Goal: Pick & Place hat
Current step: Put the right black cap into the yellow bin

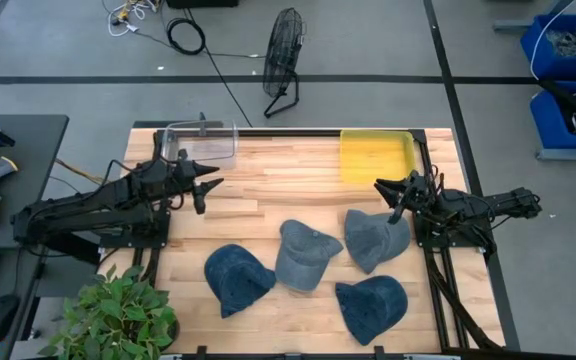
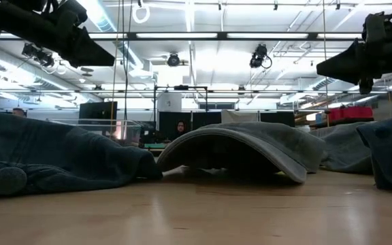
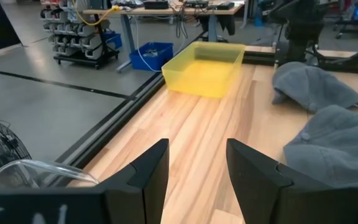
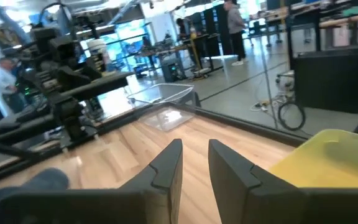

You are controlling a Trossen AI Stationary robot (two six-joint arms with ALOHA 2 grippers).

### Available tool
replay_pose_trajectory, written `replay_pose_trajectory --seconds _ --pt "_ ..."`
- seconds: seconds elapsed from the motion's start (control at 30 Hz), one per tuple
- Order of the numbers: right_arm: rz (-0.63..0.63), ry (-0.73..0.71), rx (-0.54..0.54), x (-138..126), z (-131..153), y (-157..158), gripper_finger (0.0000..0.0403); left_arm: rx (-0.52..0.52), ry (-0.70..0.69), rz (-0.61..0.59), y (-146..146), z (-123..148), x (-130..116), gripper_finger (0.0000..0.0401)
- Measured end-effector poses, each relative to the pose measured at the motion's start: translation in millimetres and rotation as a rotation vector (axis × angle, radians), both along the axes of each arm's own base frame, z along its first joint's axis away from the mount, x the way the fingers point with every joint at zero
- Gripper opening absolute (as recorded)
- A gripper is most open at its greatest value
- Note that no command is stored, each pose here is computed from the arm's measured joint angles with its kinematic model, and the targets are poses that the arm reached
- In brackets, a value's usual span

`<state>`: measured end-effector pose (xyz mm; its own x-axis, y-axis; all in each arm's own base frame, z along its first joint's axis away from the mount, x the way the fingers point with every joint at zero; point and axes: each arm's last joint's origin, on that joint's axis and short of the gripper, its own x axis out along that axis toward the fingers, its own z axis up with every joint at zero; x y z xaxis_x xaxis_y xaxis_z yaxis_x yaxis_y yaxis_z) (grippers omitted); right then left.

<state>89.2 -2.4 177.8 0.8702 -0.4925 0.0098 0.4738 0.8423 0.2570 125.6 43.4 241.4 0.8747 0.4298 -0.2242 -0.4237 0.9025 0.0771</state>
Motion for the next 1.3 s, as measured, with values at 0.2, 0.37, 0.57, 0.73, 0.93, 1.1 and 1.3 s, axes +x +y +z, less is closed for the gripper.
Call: replay_pose_trajectory --seconds 0.2,0.37,0.57,0.73,0.93,1.1,1.3 --pt "0.05 -0.097 -0.006 -6 28 0 0.0122 -0.003 -0.003 0.009 0 0 0 0.0165" --pt "0.091 -0.13 0.02 -5 50 1 0.0175 -0.003 -0.002 0.009 0 0 0 0.0165" --pt "0.137 -0.044 0.053 14 76 6 0.0207 -0.004 -0.002 0.009 0 0 0 0.0165" --pt "0.187 0.122 0.179 41 106 13 0.0208 -0.004 -0.002 0.009 0 0 0 0.0165" --pt "0.081 0.571 0.454 76 108 21 0.0208 -0.004 -0.001 0.009 0 0 0 0.0165" --pt "-0.059 0.915 0.625 98 92 29 0.0208 -0.005 0.0 0.009 0 0 0 0.0165" --pt "-0.175 1.153 0.761 117 57 36 0.0208 -0.029 -0.005 0.015 0 -1 0 0.0165"
